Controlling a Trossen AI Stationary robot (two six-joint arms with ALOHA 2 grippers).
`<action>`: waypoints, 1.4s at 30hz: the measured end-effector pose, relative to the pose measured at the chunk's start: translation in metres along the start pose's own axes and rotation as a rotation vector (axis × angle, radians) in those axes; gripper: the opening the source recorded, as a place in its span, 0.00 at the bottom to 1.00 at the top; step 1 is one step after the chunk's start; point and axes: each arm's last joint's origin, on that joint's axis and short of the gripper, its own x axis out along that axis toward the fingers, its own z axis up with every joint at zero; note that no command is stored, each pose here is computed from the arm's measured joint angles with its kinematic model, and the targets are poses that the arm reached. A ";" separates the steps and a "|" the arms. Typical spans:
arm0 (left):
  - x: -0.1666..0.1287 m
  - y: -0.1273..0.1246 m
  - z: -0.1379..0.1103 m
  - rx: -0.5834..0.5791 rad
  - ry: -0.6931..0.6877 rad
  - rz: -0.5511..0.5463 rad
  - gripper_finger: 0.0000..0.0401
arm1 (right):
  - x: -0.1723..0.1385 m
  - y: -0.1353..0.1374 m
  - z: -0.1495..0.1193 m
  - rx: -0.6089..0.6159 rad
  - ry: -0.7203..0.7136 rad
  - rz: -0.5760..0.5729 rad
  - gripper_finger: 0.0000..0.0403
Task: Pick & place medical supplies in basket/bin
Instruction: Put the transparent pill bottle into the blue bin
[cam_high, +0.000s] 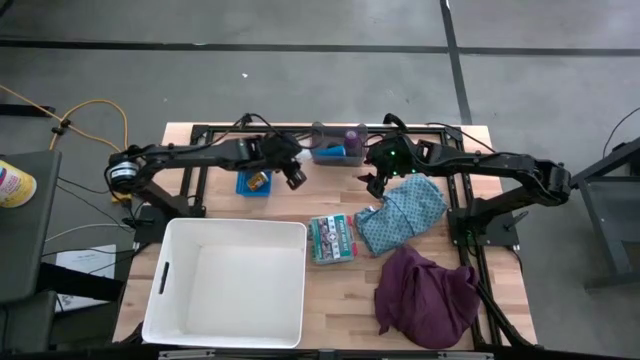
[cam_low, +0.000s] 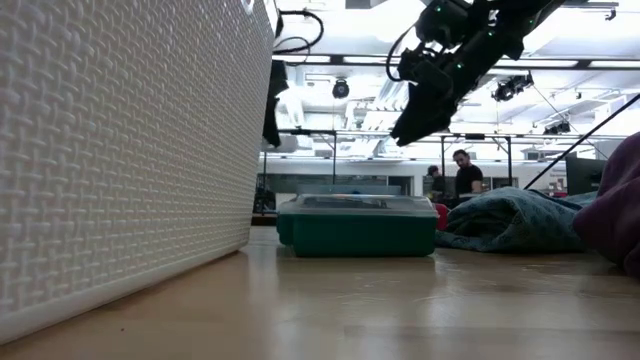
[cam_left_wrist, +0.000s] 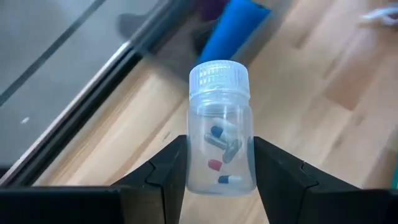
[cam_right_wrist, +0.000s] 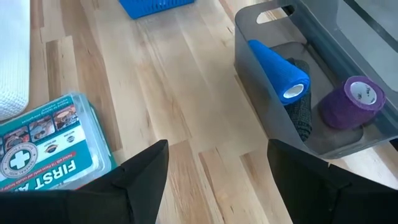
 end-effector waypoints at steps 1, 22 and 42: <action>-0.002 0.001 -0.001 -0.017 0.010 0.014 0.39 | 0.000 0.000 0.000 -0.001 -0.003 0.000 0.65; -0.011 0.022 -0.044 -0.356 0.193 0.315 0.39 | 0.000 0.000 0.003 -0.002 -0.028 0.001 0.65; 0.000 0.031 -0.086 -0.504 0.327 0.446 0.39 | 0.000 0.000 0.003 -0.002 -0.031 0.001 0.65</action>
